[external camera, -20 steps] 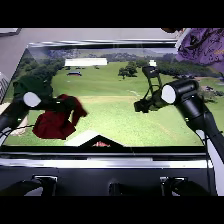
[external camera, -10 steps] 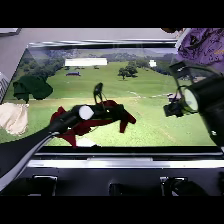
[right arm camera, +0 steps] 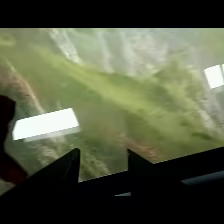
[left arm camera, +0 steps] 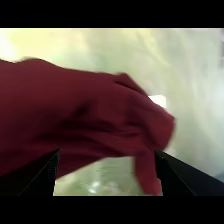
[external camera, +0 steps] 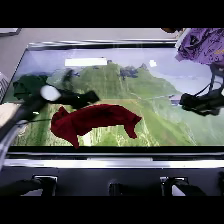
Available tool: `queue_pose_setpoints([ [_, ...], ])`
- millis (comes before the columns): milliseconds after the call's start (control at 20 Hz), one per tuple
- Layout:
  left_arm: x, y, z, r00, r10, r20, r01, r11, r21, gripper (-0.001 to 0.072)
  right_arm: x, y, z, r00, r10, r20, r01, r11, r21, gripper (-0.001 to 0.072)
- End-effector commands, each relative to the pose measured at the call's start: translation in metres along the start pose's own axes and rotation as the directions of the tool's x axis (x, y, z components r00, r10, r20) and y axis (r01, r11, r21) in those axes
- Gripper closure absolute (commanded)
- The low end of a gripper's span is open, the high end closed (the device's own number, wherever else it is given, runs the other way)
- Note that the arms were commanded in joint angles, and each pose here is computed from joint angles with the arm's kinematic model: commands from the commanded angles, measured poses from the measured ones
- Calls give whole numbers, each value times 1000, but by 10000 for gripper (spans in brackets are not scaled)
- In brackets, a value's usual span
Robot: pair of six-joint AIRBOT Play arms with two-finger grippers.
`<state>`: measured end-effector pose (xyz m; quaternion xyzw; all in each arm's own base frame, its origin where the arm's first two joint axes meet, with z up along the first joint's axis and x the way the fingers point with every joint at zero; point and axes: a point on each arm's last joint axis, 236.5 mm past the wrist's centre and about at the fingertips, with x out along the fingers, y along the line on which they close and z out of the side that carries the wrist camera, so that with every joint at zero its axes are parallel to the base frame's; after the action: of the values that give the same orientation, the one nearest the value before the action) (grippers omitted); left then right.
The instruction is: Fold the clothes and pants, and hang the long-sleeved shirts on hangers.
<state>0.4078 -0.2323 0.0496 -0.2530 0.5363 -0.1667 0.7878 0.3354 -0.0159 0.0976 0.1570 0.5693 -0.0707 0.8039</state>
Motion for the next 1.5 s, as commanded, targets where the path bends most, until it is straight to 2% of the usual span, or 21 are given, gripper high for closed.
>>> queue_pose_setpoints([
  [0, -88, 86, 29, 976, 204, 72, -202, 979, -34, 23, 41, 59, -3, 876, 478, -68, -456, 865, 210, 171],
  [50, -105, 100, 37, 969, 226, 102, -220, 973, -68, 30, 59, 75, -13, 831, 548, -99, -519, 826, 221, 147],
  [150, -127, 123, 48, 958, 254, 137, -236, 963, -134, 38, 93, 92, -26, 784, 603, -144, -556, 787, 268, 147],
  [350, -143, 153, 56, 945, 289, 155, -255, 944, -210, 38, 150, 122, -49, 767, 597, -234, -543, 799, 259, 147],
  [600, -147, 159, 58, 942, 296, 161, -257, 940, -225, 38, 192, 134, -77, 770, 551, -322, -493, 834, 249, 154],
  [750, -146, 159, 55, 943, 297, 149, -260, 938, -228, 38, 200, 132, -68, 792, 541, -283, -483, 839, 250, 305],
  [1050, -169, 196, 62, 923, 345, 172, -279, 906, -317, 36, 217, 127, -83, 778, 531, -335, -454, 844, 285, 306],
  [1100, -175, 208, 62, 917, 358, 175, -287, 898, -332, 36, 220, 126, -84, 779, 529, -338, -448, 846, 290, 349],
  [1150, -179, 220, 59, 912, 371, 173, -297, 890, -346, 36, 222, 125, -83, 782, 527, -333, -446, 847, 290, 480],
  [1250, -178, 249, 47, 907, 395, 145, -317, 868, -383, 37, 223, 125, -81, 785, 525, -328, -449, 848, 282, 679],
  [1350, -162, 273, 33, 914, 389, 113, -316, 860, -401, 39, 220, 126, -82, 782, 527, -332, -452, 847, 280, 682],
  [1450, -134, 279, 25, 938, 333, 94, -278, 888, -366, 39, 212, 128, -79, 781, 534, -323, -465, 843, 270, 682],
])
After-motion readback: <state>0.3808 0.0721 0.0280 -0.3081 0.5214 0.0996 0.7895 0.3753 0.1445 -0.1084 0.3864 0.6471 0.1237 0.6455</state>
